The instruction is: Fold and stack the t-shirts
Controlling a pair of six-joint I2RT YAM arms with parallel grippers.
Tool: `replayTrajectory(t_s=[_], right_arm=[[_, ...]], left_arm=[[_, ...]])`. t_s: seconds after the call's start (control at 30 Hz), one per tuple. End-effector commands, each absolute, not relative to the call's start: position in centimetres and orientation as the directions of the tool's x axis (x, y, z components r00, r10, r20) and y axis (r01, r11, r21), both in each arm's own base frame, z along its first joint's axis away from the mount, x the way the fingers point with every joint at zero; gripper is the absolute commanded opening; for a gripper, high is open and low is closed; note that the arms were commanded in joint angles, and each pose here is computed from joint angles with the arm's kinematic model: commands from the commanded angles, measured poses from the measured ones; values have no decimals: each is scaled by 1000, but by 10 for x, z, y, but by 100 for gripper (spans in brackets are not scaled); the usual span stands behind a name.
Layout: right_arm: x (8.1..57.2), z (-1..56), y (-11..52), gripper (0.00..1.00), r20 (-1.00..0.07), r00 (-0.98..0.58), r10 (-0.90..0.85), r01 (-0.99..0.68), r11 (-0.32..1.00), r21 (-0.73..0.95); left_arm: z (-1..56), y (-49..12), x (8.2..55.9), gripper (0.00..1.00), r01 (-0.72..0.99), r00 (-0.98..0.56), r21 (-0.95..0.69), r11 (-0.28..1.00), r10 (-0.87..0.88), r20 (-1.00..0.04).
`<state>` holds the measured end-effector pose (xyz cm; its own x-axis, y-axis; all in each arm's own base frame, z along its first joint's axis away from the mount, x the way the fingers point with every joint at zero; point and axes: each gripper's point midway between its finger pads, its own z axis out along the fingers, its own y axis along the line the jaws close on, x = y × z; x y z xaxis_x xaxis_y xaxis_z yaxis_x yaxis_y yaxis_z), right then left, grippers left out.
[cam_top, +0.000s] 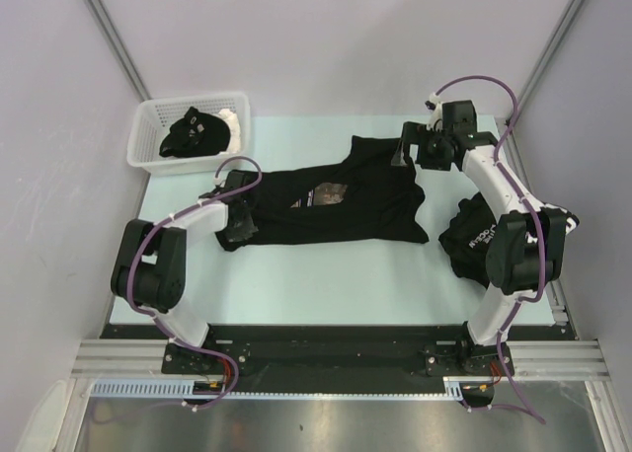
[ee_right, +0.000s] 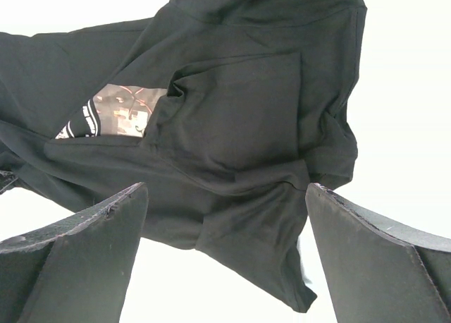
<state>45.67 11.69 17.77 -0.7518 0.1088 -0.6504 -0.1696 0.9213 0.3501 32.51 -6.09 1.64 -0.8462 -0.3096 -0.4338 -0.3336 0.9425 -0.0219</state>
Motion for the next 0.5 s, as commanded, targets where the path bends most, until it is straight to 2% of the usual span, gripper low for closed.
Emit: replayTrajectory(t_s=[0.0, 0.47], right_arm=[[461, 207, 113, 100, -700, -706, 106, -189, 925, 331], [492, 223, 118, 100, -720, -682, 127, -197, 917, 348]], left_arm=[[6, -51, 311, 0, -340, -872, 23, 940, -306, -382], [31, -37, 252, 0, -308, -919, 91, 947, -271, -286]])
